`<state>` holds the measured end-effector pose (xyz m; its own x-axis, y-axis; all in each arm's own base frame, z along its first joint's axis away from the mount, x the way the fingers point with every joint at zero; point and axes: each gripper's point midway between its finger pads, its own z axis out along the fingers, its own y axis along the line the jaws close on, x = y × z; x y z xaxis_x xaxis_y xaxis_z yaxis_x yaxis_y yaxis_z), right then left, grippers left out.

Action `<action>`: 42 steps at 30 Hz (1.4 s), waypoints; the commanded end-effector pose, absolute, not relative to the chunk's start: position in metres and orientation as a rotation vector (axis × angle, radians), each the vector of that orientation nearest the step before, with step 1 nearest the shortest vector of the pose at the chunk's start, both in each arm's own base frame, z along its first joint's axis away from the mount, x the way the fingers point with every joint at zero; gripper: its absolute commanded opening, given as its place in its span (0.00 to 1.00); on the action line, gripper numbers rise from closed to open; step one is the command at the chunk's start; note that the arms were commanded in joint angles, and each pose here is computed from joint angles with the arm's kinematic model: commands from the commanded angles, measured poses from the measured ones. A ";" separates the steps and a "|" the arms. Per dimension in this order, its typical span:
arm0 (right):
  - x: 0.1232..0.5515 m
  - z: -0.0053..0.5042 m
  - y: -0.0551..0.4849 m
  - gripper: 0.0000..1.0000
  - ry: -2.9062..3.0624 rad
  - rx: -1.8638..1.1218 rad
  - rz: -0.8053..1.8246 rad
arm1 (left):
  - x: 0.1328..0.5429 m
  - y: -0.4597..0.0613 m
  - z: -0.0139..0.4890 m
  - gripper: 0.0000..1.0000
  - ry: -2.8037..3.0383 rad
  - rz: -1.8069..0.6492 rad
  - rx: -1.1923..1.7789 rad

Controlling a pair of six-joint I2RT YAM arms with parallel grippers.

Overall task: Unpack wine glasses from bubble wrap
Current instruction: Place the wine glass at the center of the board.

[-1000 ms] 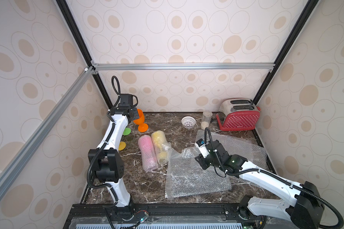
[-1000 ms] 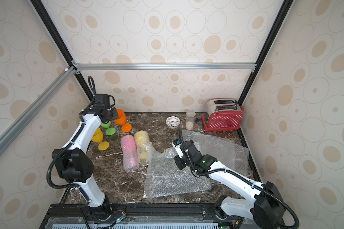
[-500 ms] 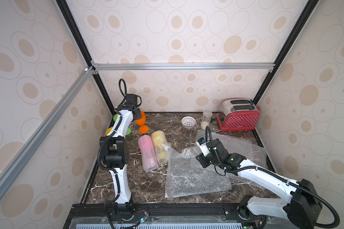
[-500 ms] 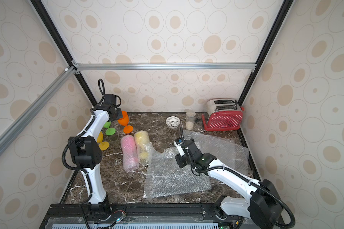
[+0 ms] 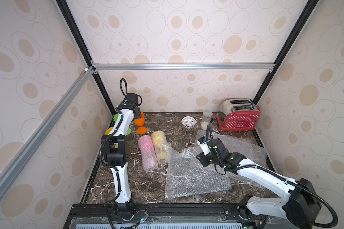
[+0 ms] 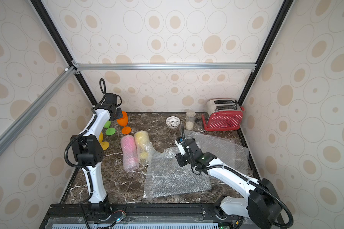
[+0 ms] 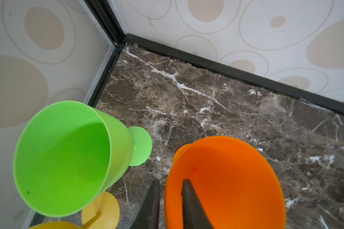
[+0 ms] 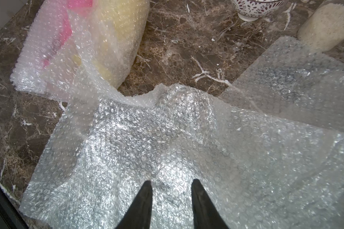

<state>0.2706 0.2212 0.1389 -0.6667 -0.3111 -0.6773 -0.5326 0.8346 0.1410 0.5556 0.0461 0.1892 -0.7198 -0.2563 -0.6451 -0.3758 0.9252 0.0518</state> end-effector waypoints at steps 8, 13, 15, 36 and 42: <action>0.270 0.139 0.221 0.36 2.434 -0.568 0.458 | 0.555 0.045 0.246 0.47 2.328 0.182 -0.417; 0.274 0.145 0.216 0.37 2.493 -0.485 0.450 | 0.546 0.024 0.281 0.52 2.277 0.098 -0.365; 0.275 0.147 0.212 0.37 2.533 -0.458 0.432 | 0.539 0.012 0.291 0.52 2.269 0.065 -0.339; 0.245 0.122 0.131 0.36 2.821 0.045 0.221 | 0.392 -0.128 0.261 0.52 2.318 -0.307 -0.052; 0.226 0.114 0.099 0.37 2.834 0.158 0.127 | 0.333 -0.164 0.226 0.52 2.353 -0.478 0.002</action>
<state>0.2398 0.1195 0.1158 -0.9491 0.0688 -0.3074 0.0230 0.9884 0.1501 0.3459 -0.1469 0.2234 -0.7469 -0.0875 -0.6592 0.1139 0.9598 -0.2564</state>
